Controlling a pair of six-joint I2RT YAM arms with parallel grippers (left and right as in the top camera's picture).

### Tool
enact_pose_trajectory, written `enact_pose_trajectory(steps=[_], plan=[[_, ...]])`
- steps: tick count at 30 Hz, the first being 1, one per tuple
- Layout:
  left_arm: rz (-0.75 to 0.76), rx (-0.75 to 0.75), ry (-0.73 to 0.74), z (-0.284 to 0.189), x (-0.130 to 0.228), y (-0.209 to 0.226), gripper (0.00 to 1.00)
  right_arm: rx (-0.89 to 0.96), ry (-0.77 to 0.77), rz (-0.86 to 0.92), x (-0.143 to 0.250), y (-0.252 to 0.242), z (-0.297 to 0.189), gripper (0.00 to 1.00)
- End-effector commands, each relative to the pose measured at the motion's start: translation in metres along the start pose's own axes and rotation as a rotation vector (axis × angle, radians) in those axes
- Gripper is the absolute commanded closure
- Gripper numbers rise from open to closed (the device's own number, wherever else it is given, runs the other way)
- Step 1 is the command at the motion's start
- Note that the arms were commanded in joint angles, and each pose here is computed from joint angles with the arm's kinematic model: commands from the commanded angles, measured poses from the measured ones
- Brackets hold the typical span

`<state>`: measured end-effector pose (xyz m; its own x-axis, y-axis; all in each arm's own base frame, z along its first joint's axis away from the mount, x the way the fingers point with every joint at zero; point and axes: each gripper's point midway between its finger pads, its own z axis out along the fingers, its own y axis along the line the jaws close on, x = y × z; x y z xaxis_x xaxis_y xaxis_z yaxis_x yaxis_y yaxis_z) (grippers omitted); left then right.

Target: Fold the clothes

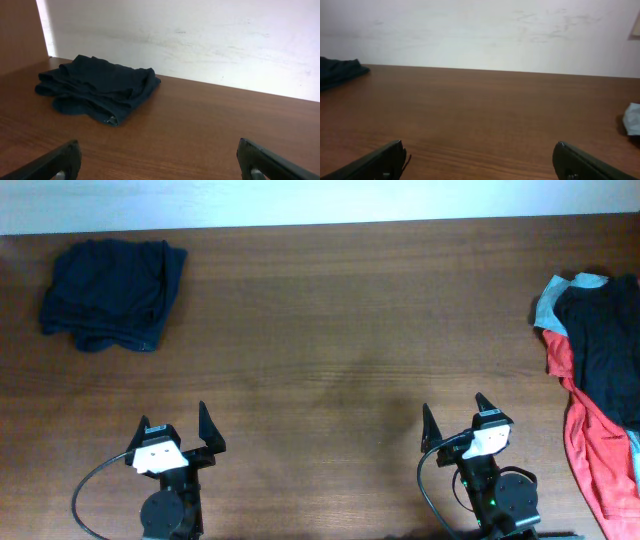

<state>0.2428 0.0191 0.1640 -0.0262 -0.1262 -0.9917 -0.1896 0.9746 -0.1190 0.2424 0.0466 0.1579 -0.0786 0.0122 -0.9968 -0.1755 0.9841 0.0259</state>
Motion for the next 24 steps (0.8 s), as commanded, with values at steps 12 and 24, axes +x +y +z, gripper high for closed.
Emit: enact_pose_trajectory(steps=[12,24], plan=[[0.018,0.005,0.003,0.000,0.001,-0.001,0.01,-0.002,-0.064,0.075,-0.084,0.000,-0.032,0.01],[0.018,0.005,0.003,0.000,0.001,-0.001,0.01,0.082,0.171,0.069,-0.167,-0.009,-0.024,0.01]])
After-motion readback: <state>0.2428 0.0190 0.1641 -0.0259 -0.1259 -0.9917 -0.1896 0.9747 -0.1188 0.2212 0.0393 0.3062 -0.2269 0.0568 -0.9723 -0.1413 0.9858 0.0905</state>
